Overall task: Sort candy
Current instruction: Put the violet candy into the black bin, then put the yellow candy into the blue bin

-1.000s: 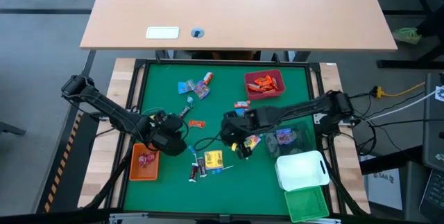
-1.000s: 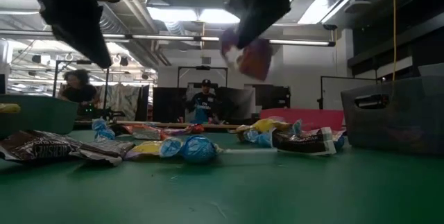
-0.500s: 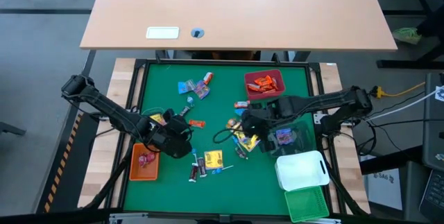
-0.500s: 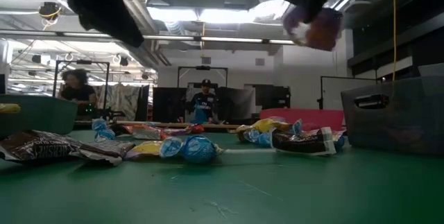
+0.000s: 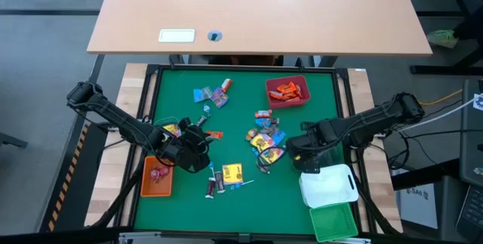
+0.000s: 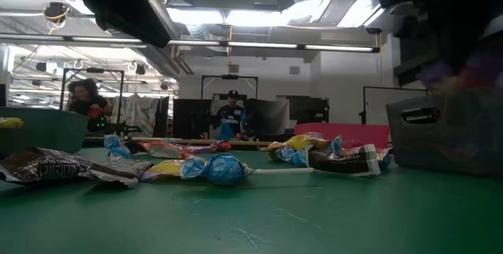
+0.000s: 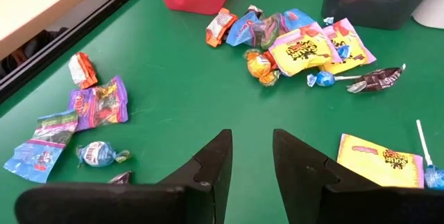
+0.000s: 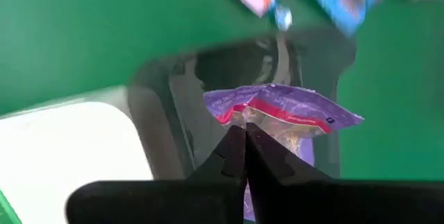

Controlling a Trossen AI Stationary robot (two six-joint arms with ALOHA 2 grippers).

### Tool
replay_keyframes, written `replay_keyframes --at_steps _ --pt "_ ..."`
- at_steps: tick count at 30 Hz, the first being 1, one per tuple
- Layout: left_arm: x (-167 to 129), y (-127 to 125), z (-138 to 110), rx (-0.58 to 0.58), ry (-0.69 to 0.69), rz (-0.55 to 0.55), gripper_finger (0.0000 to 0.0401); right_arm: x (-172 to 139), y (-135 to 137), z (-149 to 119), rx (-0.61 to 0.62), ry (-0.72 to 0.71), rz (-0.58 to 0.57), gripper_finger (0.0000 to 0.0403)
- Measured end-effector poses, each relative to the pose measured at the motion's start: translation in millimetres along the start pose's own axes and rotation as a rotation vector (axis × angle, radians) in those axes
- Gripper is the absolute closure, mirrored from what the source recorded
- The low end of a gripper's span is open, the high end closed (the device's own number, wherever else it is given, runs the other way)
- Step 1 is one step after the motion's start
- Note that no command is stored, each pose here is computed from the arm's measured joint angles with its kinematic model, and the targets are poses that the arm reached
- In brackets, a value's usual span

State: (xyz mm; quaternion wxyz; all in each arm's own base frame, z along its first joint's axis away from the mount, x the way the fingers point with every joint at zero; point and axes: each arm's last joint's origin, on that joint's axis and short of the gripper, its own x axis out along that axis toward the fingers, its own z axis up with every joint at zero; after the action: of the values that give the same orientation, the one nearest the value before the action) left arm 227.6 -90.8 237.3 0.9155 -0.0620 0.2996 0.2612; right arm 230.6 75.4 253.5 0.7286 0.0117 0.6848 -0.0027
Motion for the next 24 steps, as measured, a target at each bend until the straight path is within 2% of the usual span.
replay_keyframes --at_steps 5,14,17,24 --pt "0.0 0.0 0.0 0.000 0.001 -0.001 0.0307 12.8 -3.4 -7.7 0.081 0.062 -0.024 0.0400" --pt "0.0 0.0 -0.1 0.000 0.002 -0.001 0.0306 17.4 -4.4 -10.9 0.084 0.087 -0.034 0.0395" --pt "0.0 0.0 -0.1 0.000 0.002 -0.002 0.0306 17.3 -4.4 -11.0 0.084 0.086 -0.034 0.0371" --pt "0.0 0.0 0.0 0.000 0.000 0.000 0.0306 17.4 -4.6 -10.8 0.080 0.083 -0.042 0.0282"
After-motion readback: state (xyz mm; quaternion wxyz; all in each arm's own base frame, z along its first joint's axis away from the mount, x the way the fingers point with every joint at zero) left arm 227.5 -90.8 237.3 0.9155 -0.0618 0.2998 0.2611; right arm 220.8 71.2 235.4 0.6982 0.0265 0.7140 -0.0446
